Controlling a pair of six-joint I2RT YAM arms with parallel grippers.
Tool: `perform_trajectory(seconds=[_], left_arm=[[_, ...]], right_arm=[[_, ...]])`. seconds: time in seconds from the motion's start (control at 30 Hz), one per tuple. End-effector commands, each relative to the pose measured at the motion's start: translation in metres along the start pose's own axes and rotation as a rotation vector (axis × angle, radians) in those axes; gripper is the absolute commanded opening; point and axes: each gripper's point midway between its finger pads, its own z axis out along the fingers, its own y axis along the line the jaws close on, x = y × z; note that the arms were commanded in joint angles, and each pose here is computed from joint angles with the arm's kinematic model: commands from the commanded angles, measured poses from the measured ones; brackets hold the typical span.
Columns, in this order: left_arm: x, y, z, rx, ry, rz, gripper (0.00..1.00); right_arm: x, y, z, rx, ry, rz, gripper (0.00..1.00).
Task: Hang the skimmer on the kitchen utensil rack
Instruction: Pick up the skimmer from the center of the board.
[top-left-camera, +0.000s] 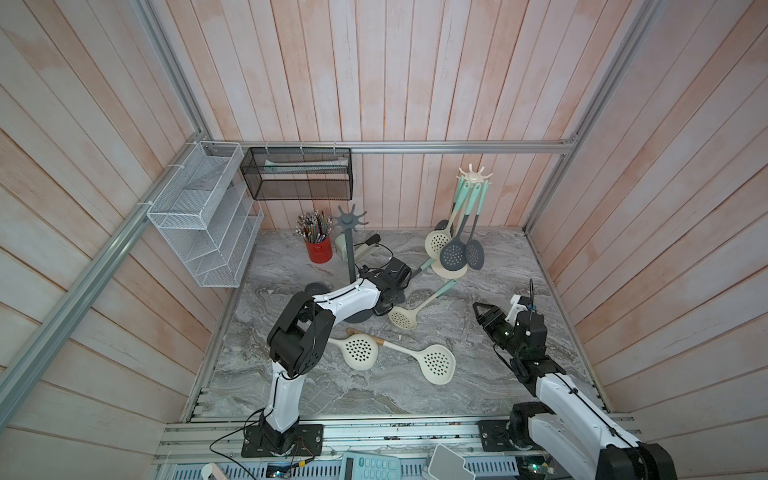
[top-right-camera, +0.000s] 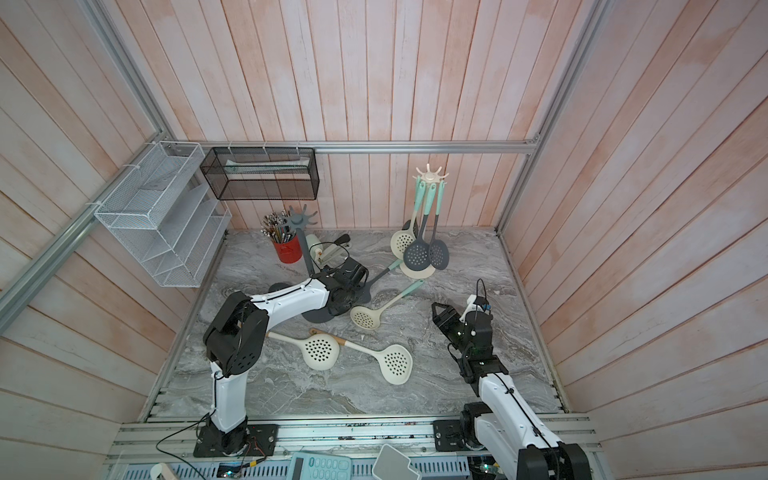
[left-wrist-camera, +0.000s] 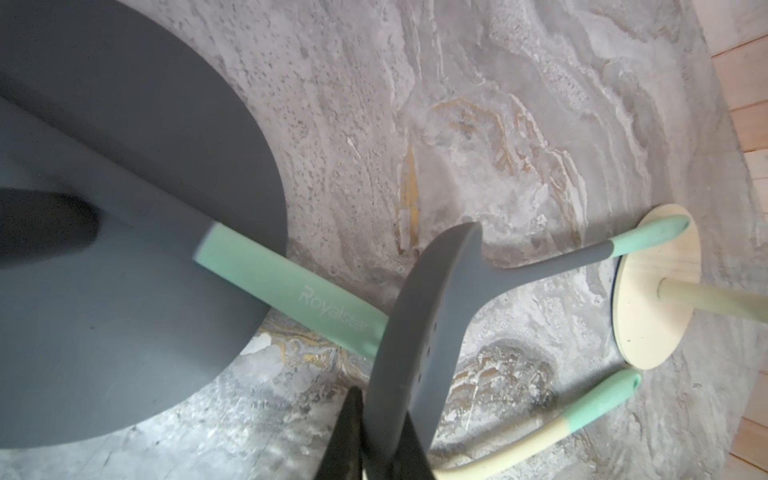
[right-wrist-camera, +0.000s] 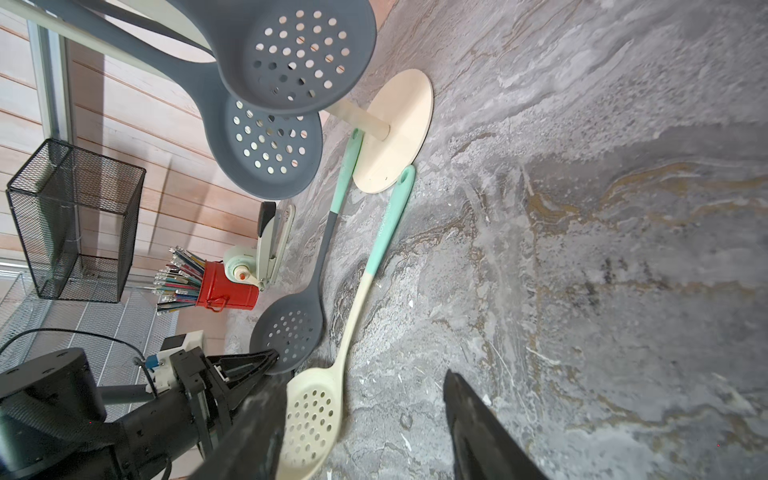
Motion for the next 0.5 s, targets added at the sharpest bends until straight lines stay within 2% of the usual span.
perform_trajectory(seconds=[0.0,0.07,0.13,0.47], left_arm=[[-0.012,-0.009,-0.007,0.031,-0.045,-0.020,0.09],[-0.013,-0.009,-0.012,0.043,-0.049,-0.030,0.03],[-0.013,-0.008,-0.015,0.047,-0.055,-0.046,0.02],[-0.006,0.003,-0.021,0.006,-0.030,-0.080,0.02]], right_arm=[[0.000,-0.008,-0.002,0.023,-0.012,-0.002,0.61],[0.000,-0.008,-0.003,0.025,-0.013,-0.002,0.61],[0.000,-0.008,-0.004,0.024,-0.015,-0.002,0.61],[0.000,-0.005,-0.006,0.015,-0.015,-0.003,0.61]])
